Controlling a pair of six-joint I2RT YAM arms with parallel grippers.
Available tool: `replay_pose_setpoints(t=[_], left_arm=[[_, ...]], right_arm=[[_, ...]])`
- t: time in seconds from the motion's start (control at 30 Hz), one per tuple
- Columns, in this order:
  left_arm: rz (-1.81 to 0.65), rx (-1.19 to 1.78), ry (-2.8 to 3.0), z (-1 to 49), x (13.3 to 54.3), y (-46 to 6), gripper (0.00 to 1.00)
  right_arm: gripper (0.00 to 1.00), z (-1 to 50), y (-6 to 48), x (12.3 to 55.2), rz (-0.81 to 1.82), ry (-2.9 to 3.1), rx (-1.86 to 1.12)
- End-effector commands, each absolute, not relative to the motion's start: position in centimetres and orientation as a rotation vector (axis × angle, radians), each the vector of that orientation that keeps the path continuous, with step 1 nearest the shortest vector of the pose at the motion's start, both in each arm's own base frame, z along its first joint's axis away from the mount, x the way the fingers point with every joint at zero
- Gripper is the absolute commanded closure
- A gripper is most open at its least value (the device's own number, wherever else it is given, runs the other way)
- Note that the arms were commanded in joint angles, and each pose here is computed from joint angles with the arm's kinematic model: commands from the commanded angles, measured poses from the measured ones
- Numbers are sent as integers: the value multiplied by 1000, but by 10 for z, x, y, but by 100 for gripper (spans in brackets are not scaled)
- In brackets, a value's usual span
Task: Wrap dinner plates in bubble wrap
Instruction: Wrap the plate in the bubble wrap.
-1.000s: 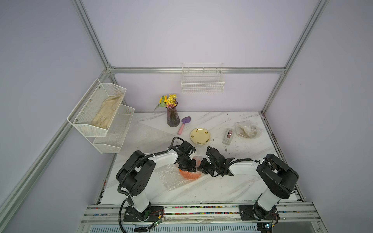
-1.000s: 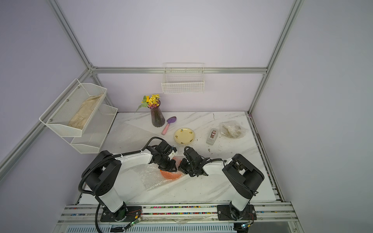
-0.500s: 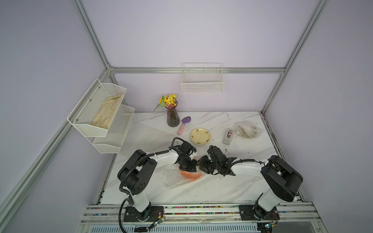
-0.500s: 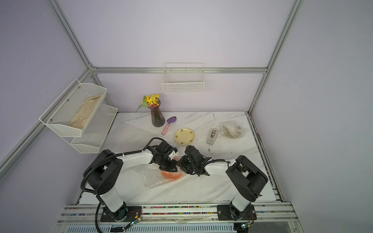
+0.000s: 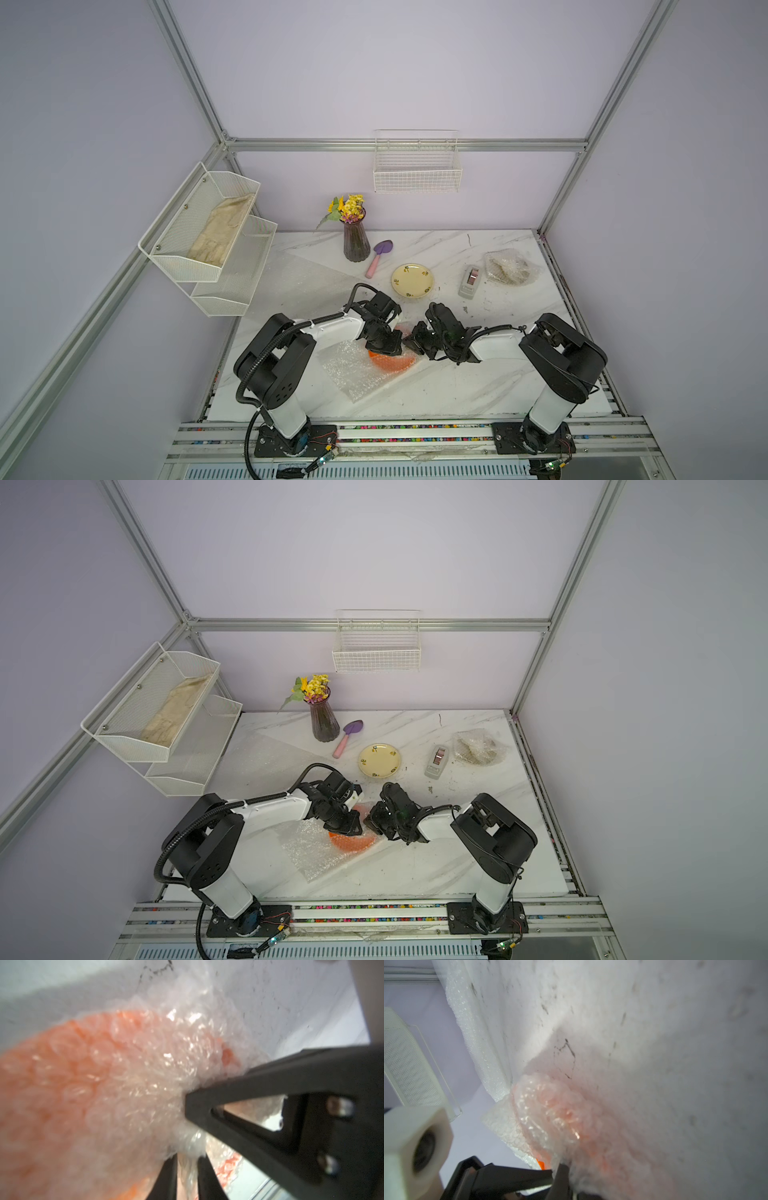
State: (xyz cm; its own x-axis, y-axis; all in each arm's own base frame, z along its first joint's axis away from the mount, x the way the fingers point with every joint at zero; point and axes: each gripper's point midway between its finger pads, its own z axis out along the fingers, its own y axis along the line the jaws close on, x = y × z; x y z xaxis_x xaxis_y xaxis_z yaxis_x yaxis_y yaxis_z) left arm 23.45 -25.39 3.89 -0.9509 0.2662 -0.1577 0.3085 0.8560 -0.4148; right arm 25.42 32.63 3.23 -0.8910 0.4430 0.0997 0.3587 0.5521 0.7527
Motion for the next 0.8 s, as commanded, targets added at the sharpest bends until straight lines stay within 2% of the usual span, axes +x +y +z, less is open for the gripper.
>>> replay_pose_setpoints(t=[0.0, 0.1, 0.23, 0.3, 0.43, 0.67, 0.73, 0.77], left_arm=[[-384, 310, 2949, 56, 235, -209, 66], [-209, 132, 2885, 82, 248, -174, 54], [-182, -103, 2850, 93, 252, -134, 35], [-243, -188, 2841, 87, 254, -124, 29], [-504, -242, 2784, 73, 264, -132, 23], [-896, -227, 2682, 61, 285, -163, 24], [-986, -218, 2664, 54, 287, -172, 31], [-1032, -209, 2646, 55, 289, -176, 39]], right_arm=[[96, -3, 283, 245, 1012, 2732, 833], [98, -1, 261, 247, 955, 2707, 857], [99, 5, 233, 248, 893, 2696, 873], [100, 6, 221, 246, 875, 2690, 891], [100, 6, 206, 244, 870, 2683, 916], [100, 7, 207, 243, 871, 2696, 889], [100, 5, 206, 242, 861, 2705, 886], [100, 5, 206, 242, 862, 2704, 890]])
